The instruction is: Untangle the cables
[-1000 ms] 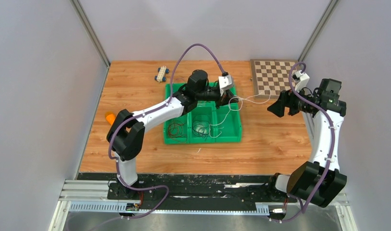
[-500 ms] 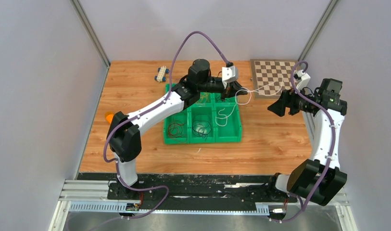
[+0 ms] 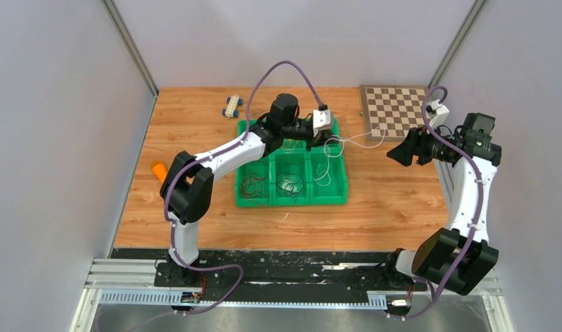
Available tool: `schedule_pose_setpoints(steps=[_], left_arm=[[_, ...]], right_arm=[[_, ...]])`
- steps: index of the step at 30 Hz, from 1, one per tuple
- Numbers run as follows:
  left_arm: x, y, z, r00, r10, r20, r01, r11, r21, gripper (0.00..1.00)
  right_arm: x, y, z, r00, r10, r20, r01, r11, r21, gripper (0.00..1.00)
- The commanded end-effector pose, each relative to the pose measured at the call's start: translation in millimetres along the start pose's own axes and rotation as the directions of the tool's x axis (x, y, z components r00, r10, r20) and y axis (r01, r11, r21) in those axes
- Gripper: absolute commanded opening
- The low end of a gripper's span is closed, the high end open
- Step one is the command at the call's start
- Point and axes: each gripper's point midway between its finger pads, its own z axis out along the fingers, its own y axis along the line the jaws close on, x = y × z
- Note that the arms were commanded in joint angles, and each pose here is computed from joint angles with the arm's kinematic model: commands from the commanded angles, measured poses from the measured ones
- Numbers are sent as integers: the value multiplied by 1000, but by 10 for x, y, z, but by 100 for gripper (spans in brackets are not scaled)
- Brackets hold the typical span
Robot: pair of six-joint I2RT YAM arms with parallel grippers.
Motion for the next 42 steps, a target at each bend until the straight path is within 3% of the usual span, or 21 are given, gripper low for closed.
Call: schedule_pose_setpoints(steps=[1,5,8,10,16,25,31,33,36,38,42], left_arm=[[203,-297,-210,983,172,-70,-162,978,129,0],[573,-490,-428,948,267,-175,-216,939,266,0],[700,-523,-539,937,252,-241,-176,938,298,0],[716,-513,-562,933,257,-251,-179,938,296,0],[721,-455,-556,936,249,-249,-178,945,274,0],[689,-379,-612,933,280,-228,-227,946,233,0],[705,-320,-567,935,276,-221,-230,950,212,0],[710,-304,-551,937,270,-220,-226,952,207,0],[720,-286,-538,944,245,-220,-203,959,197,0],[722,-267,-533,952,213,-221,-174,968,182,0],[651,-140,-517,975,53,-215,-33,995,98,0]], right_arm=[[-132,262,-79,998,-14,68,19,997,-79,65],[-78,421,-32,996,25,86,-11,985,-170,59],[-14,546,92,998,43,56,-28,971,-237,53],[36,606,185,998,49,30,-39,963,-267,48],[371,684,543,995,-27,-98,0,963,-269,46],[766,360,839,967,52,-249,-83,990,-116,56],[873,541,1023,942,143,-305,-216,952,-219,64],[863,633,1091,937,165,-309,-258,922,-289,56],[881,679,1204,940,136,-312,-245,907,-342,19],[825,714,1228,956,88,-279,-189,913,-362,1],[589,1006,1189,983,-140,-122,79,909,-410,0]])
